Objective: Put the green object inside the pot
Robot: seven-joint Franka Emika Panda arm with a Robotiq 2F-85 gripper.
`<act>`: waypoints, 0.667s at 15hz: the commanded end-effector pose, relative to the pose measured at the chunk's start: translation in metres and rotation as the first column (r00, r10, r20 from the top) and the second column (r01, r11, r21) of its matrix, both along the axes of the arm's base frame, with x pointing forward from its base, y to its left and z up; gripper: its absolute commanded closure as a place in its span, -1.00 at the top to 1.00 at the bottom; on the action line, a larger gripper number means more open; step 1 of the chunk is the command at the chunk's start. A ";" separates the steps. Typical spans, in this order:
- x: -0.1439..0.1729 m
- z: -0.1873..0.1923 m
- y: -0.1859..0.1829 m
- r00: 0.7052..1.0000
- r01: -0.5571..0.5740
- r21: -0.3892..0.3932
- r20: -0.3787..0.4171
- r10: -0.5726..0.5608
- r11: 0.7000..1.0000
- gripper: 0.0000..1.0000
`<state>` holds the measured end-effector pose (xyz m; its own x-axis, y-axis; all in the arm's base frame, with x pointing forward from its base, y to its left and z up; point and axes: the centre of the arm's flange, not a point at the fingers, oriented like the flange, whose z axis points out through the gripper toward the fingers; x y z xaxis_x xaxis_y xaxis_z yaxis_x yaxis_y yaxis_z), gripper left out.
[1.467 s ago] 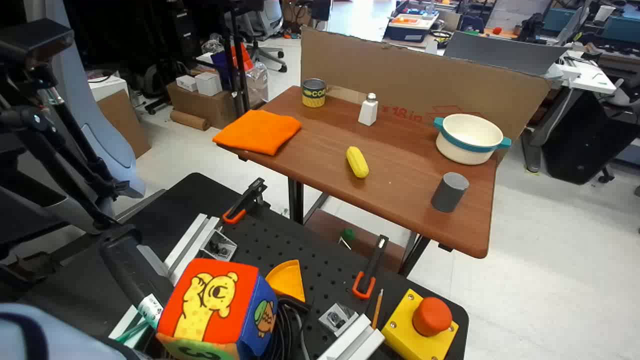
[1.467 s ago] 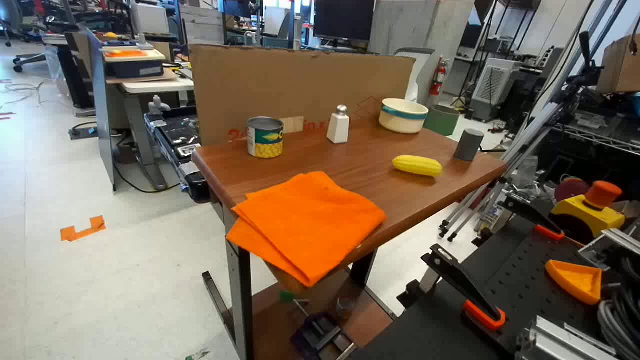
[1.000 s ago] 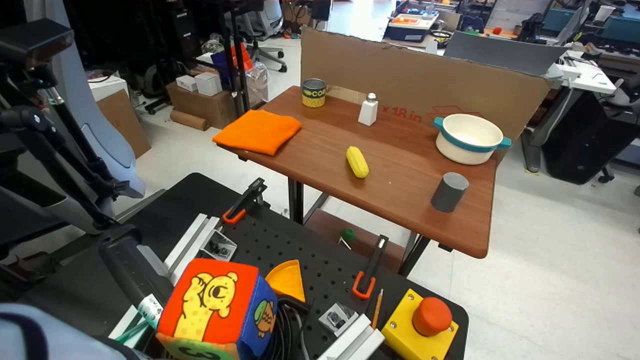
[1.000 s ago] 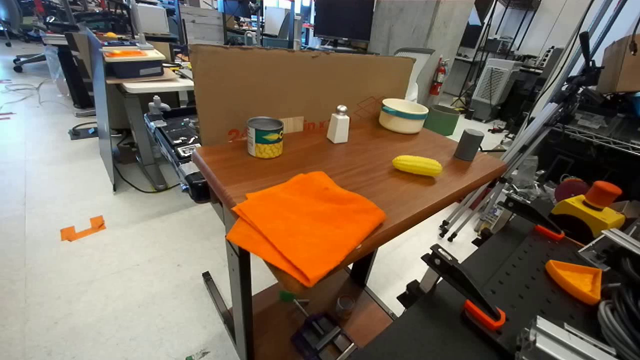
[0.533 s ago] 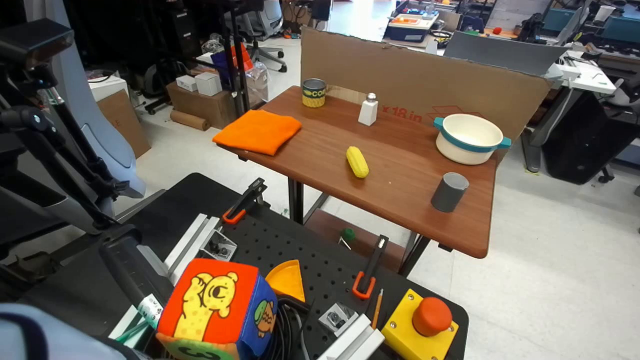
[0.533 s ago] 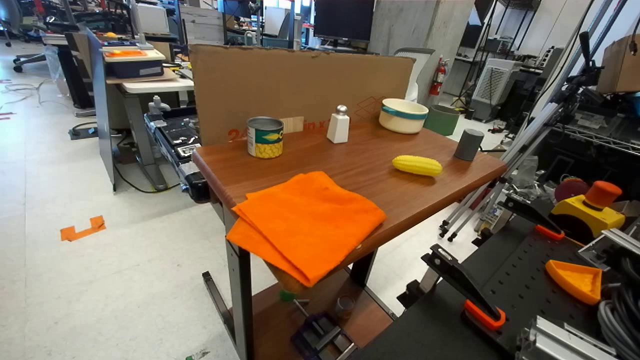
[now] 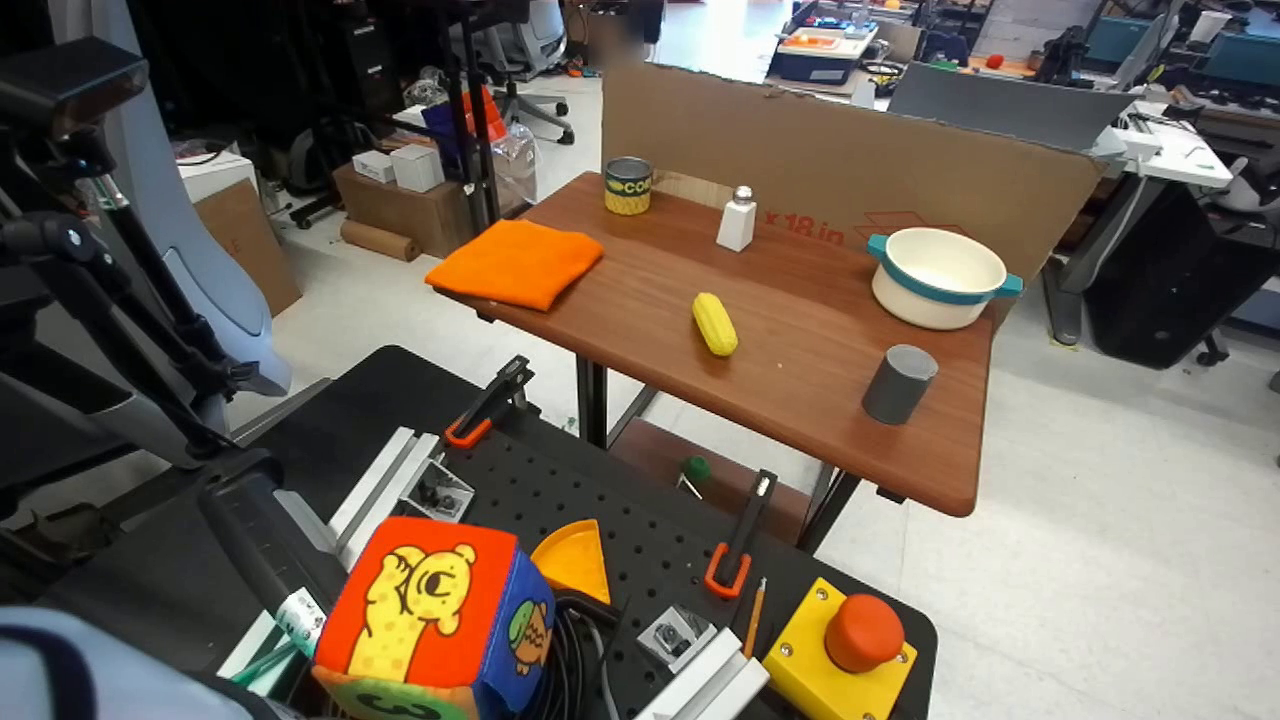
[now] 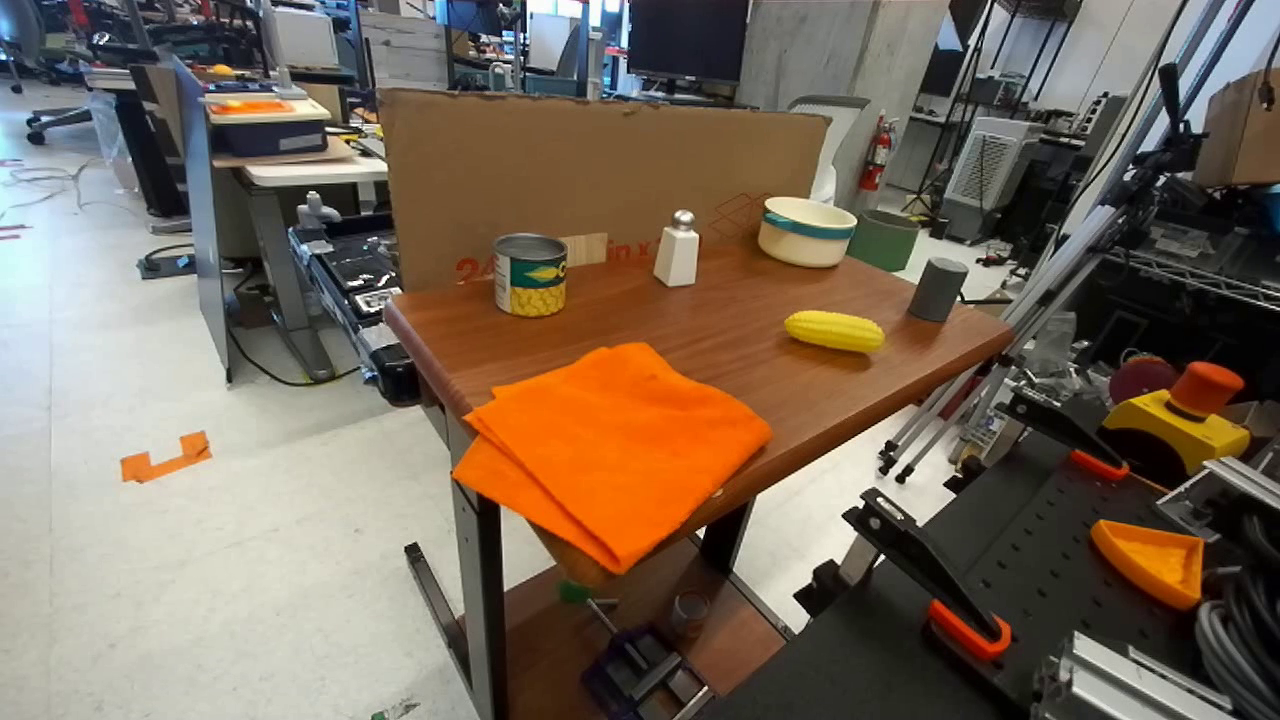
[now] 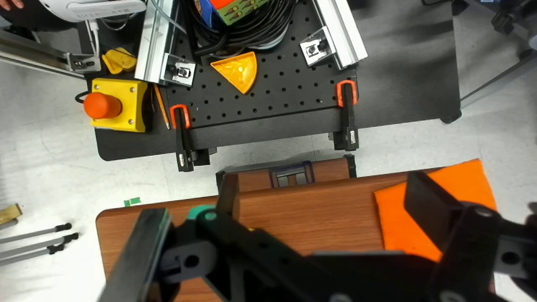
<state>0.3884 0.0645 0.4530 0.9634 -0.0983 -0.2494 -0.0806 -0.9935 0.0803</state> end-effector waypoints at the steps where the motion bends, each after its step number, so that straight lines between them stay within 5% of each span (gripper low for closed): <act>1: 0.012 -0.011 -0.017 1.000 0.011 -0.006 0.024 -0.011 1.000 1.00; 10: 0.070 -0.057 -0.102 0.984 0.026 -0.043 0.175 -0.018 0.999 1.00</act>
<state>0.4372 -0.0107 0.4099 0.9817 -0.1462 -0.1223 -0.1364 -0.9870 0.0855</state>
